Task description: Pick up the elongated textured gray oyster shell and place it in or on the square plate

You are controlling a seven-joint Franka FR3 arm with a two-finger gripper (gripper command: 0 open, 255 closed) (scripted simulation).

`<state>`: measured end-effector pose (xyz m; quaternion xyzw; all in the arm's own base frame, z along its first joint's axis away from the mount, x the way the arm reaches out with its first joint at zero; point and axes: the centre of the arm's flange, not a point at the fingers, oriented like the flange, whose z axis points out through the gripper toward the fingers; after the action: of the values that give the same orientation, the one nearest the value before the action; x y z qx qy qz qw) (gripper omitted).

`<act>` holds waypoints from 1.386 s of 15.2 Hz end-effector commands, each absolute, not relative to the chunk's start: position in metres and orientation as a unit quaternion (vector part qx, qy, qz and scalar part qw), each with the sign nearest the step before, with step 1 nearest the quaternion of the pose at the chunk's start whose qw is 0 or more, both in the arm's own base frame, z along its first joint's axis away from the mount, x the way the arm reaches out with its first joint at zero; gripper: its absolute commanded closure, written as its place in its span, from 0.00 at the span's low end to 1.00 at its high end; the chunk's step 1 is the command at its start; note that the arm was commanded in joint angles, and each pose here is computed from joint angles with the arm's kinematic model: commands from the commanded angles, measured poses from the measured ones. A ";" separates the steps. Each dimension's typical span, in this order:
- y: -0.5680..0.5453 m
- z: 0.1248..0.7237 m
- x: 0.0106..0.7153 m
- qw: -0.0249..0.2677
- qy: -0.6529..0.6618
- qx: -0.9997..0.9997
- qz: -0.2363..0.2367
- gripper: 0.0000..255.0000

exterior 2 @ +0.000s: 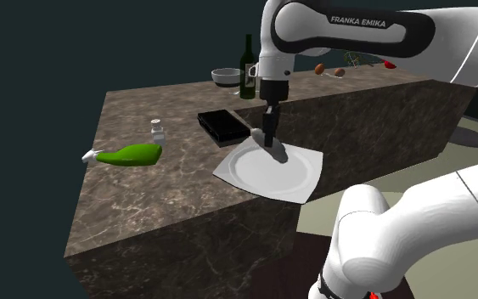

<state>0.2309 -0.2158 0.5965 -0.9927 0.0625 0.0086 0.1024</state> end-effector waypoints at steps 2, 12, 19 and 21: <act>-0.217 0.585 0.222 0.102 0.062 -0.993 0.009 1.00; -0.217 0.534 0.222 0.102 0.062 -0.993 0.009 1.00; -0.217 0.534 0.222 0.102 0.062 -0.993 0.009 1.00; -0.217 0.534 0.222 0.102 0.062 -0.993 0.009 0.00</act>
<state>0.2225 -0.2172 0.5344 -0.9928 0.0621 0.0091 0.1023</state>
